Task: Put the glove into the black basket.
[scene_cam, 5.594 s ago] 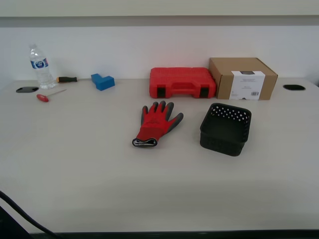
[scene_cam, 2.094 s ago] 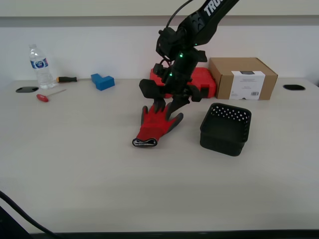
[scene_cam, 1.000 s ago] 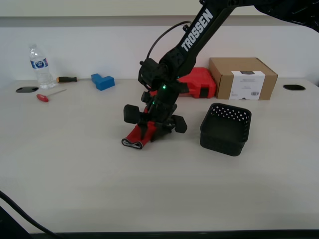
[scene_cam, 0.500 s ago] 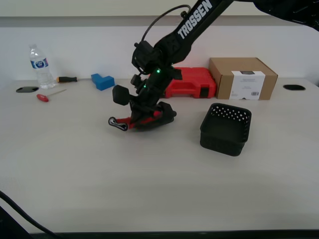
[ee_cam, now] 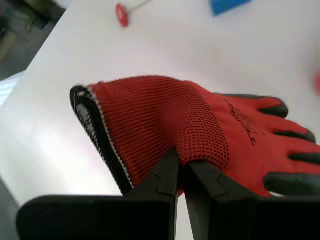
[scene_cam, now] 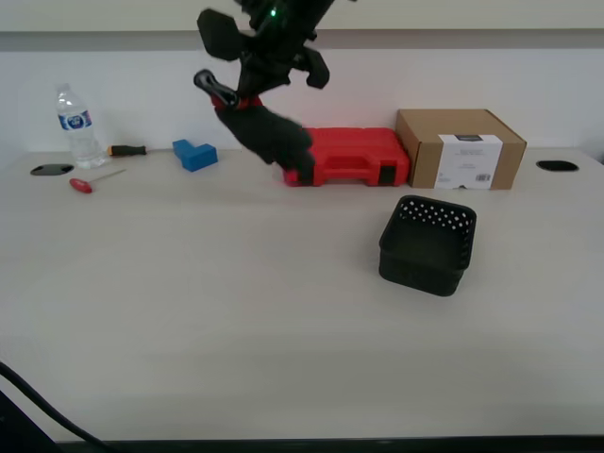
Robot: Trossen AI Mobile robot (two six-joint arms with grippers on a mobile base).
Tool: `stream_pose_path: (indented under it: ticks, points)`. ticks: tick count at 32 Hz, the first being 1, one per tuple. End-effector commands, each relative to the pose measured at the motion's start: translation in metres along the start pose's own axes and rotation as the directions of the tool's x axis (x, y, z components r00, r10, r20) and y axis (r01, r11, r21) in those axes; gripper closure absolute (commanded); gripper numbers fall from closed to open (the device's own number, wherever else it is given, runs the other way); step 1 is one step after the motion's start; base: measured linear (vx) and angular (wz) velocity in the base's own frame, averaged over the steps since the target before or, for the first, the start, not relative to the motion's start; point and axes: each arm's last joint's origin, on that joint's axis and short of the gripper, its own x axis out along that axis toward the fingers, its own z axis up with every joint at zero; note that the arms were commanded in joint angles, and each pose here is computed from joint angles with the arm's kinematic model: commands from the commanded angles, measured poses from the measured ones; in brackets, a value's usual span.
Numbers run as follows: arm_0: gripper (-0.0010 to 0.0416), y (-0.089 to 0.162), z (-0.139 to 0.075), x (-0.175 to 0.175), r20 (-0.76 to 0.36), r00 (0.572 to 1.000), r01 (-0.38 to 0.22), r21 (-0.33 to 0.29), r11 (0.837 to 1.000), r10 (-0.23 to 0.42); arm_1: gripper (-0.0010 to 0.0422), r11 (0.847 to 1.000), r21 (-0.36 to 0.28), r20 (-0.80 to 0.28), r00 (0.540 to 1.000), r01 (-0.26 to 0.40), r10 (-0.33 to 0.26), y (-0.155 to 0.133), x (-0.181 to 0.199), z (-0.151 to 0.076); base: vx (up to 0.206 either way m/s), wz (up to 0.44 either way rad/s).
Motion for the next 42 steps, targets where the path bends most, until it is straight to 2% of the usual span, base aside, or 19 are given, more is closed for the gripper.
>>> stream_pose_path:
  ticks: [1, 6, 11, 15, 18, 20, 23, 31, 33, 36, 39, 40, 42]
  points:
    - [0.0407, -0.003, 0.006, -0.02, -0.001, 0.999, 0.034, -0.025, 0.999, -0.034, 0.0412, 1.0, 0.0, 0.002, 1.0, -0.002, 0.002, 0.0, 0.0, 0.0, 0.0, 0.0]
    - [0.0407, -0.013, 0.009, -0.049, 0.007, 0.99, 0.141, -0.068, 0.988, -0.14, 0.0412, 1.0, 0.0, 0.003, 1.0, -0.002, 0.002, 0.0, 0.0, 0.001, 0.0, 0.0]
    - [0.0407, -0.033, 0.009, -0.098, 0.054, 0.983, 0.178, -0.02, 0.984, -0.177, 0.0412, 1.0, 0.0, 0.002, 1.0, -0.002, 0.002, 0.0, 0.0, 0.0, 0.0, 0.0]
    - [0.0407, -0.051, -0.002, -0.13, 0.077, 0.975, 0.21, 0.017, 0.978, -0.211, 0.0412, 1.0, 0.0, -0.001, 1.0, -0.002, 0.002, 0.0, 0.0, 0.0, 0.0, 0.0]
    - [0.0407, -0.067, -0.027, -0.142, 0.064, 0.969, 0.234, 0.054, 0.971, -0.237, 0.0412, 1.0, 0.0, 0.002, 1.0, -0.003, 0.003, 0.0, 0.0, 0.0, 0.0, 0.0]
    - [0.0407, -0.072, -0.056, -0.152, 0.063, 0.967, 0.243, 0.083, 0.966, -0.249, 0.0412, 1.0, 0.0, 0.002, 1.0, -0.003, 0.003, 0.0, 0.0, 0.0, 0.0, 0.0]
    - [0.0407, -0.075, -0.084, -0.163, 0.034, 0.961, 0.269, 0.103, 0.958, -0.274, 0.0412, 1.0, 0.0, 0.001, 1.0, -0.005, 0.005, 0.0, 0.0, 0.0, 0.0, 0.0]
    - [0.0407, -0.095, -0.129, -0.178, -0.011, 0.945, 0.324, 0.18, 0.929, -0.328, 0.0412, 1.0, 0.0, 0.001, 1.0, -0.005, 0.005, 0.0, 0.0, 0.0, 0.0, 0.0]
    - [0.0407, -0.1, -0.136, -0.173, 0.017, 0.948, 0.308, 0.197, 0.931, -0.318, 0.0412, 1.0, 0.0, 0.002, 1.0, -0.005, 0.005, 0.0, 0.0, 0.0, 0.0, 0.0]
    - [0.0407, -0.108, -0.149, -0.16, -0.036, 0.948, 0.317, 0.213, 0.924, -0.317, 0.0412, 1.0, 0.0, 0.001, 1.0, -0.005, 0.005, 0.0, 0.0, 0.0, 0.0, 0.0]
    - [0.0407, -0.123, -0.17, -0.141, -0.105, 0.942, 0.335, 0.243, 0.91, -0.319, 0.0412, 1.0, 0.0, 0.002, 1.0, -0.005, 0.005, 0.0, 0.0, 0.0, 0.0, 0.0]
    - [0.0407, -0.132, -0.179, -0.133, -0.129, 0.939, 0.343, 0.265, 0.901, -0.319, 0.0412, 1.0, 0.0, 0.001, 1.0, -0.005, 0.005, 0.0, 0.0, 0.0, 0.0, 0.0]
    - [0.0407, -0.141, -0.187, -0.127, -0.154, 0.938, 0.344, 0.29, 0.893, -0.311, 0.0412, 1.0, 0.0, 0.002, 1.0, -0.005, 0.005, 0.0, 0.0, 0.0, 0.0, 0.0]
